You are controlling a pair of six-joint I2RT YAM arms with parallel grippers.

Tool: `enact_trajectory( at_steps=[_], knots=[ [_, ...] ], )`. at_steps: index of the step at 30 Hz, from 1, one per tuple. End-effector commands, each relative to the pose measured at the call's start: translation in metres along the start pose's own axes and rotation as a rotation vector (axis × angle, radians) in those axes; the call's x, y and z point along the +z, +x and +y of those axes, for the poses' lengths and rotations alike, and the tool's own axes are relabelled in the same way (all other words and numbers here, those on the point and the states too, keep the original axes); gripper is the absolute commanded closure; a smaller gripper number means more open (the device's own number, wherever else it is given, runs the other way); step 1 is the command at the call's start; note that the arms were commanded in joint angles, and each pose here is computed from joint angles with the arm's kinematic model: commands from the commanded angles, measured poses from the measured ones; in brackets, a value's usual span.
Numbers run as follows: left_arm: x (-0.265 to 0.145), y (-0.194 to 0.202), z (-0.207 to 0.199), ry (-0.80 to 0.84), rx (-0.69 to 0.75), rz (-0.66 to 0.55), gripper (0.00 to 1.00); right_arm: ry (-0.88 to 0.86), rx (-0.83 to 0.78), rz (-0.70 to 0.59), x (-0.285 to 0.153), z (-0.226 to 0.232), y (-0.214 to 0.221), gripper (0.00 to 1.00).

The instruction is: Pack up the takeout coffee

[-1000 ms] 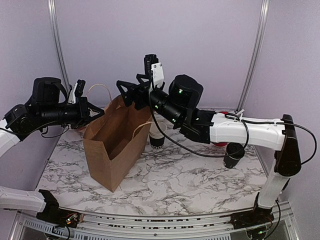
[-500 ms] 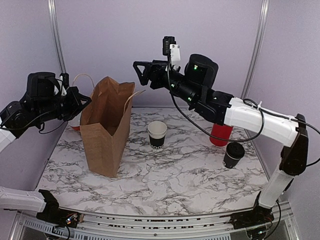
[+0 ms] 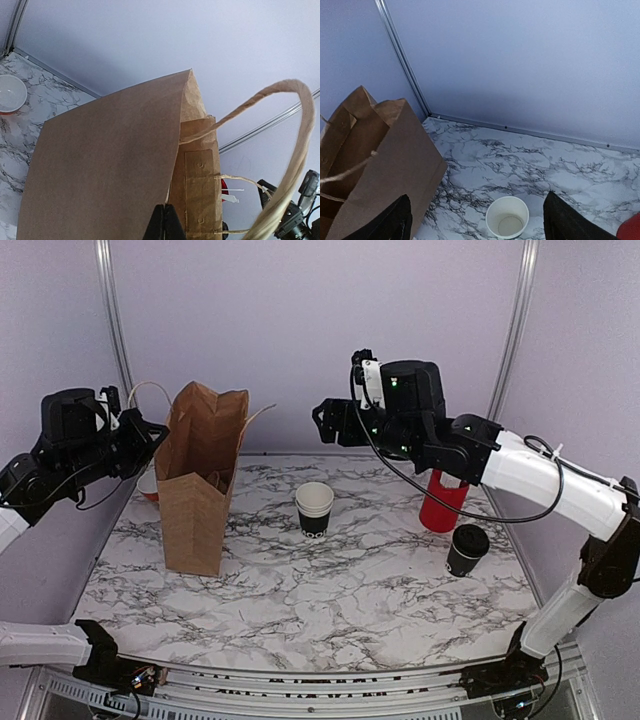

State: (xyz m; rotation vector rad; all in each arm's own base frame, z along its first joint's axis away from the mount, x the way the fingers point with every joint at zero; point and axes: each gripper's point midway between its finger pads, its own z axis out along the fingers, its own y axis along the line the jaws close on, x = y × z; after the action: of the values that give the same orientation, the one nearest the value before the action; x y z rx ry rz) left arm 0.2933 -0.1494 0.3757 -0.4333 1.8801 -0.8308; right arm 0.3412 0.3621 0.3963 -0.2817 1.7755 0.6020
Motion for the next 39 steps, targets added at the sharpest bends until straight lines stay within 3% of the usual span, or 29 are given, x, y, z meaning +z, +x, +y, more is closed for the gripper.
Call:
enact_trajectory(
  at_steps=[1,14,19,39],
  knots=[
    [-0.011,-0.019,-0.011,0.091,-0.095,-0.085,1.0,0.192,0.033,0.147,-0.023,-0.039,0.028,0.12],
    [0.008,0.015,-0.01,0.167,-0.182,0.073,1.0,0.498,0.093,0.447,-0.089,-0.162,0.09,0.12],
    [0.012,0.021,0.0,0.164,-0.165,0.07,1.0,0.614,0.078,0.548,-0.114,-0.202,0.118,0.12],
    [0.013,0.022,0.013,0.138,-0.146,0.044,1.0,0.782,0.2,0.637,-0.172,-0.281,0.163,0.12]
  ],
)
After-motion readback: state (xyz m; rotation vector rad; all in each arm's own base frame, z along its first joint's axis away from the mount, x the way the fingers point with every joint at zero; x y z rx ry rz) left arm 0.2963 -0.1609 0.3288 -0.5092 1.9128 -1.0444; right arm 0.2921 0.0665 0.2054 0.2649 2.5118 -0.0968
